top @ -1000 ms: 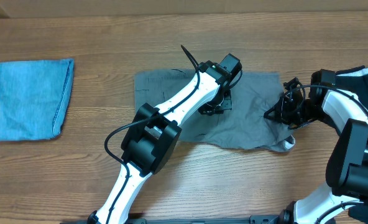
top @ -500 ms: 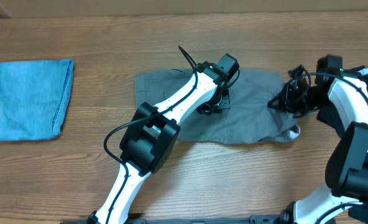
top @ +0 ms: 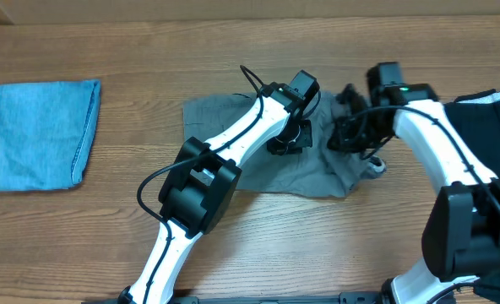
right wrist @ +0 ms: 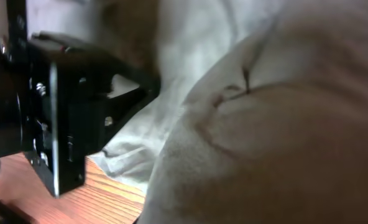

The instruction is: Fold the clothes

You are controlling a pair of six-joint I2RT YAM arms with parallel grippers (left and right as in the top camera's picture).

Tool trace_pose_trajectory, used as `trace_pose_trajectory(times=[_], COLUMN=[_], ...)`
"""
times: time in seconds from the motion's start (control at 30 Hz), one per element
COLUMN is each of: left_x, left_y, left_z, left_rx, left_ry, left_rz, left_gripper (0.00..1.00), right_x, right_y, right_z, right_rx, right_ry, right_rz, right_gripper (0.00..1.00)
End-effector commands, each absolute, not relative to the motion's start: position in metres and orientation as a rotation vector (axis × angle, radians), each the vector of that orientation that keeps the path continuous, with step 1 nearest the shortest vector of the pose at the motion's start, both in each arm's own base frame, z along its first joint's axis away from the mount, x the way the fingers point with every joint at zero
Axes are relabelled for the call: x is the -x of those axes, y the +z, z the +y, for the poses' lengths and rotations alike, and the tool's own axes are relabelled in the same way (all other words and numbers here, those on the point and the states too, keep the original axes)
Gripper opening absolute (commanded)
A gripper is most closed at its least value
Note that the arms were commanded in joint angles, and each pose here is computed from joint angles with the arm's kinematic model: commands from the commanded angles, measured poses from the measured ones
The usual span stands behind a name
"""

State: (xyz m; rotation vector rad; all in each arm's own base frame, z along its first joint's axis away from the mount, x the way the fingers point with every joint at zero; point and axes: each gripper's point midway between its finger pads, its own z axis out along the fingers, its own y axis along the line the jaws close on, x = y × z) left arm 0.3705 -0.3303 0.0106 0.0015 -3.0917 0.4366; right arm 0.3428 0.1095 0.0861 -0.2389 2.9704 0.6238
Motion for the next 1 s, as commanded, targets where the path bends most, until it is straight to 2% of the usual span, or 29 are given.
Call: trace_pose_trajectory(times=[0.0, 0.27, 0.6, 0.97], left_x=[-0.402, -0.426, -0.426, -0.427], left_y=[0.072, 0.089, 0.083, 0.092], left_z=[-0.308, -0.221, -0.169, -0.126], left_rx=[-0.008, -0.220, -0.249, -0.316], left_ry=[0.568, 0.505, 0.365, 0.341], left_rz=[-3.165, -3.146, -3.125, -3.110], left_gripper=[0.04, 0.04, 0.04, 0.04], right_x=[-0.353, -0.350, -0.331, -0.335], right_y=[0.122, 0.170, 0.171, 0.139], right_z=[0.122, 0.147, 0.208, 0.252], right_rx=[0.279, 0.364, 0.640, 0.654], right_ry=[0.566, 0.582, 0.542, 0.563], right_rz=[2.875, 2.760, 2.688, 2.713], right_gripper=[0.04, 0.04, 0.04, 0.04])
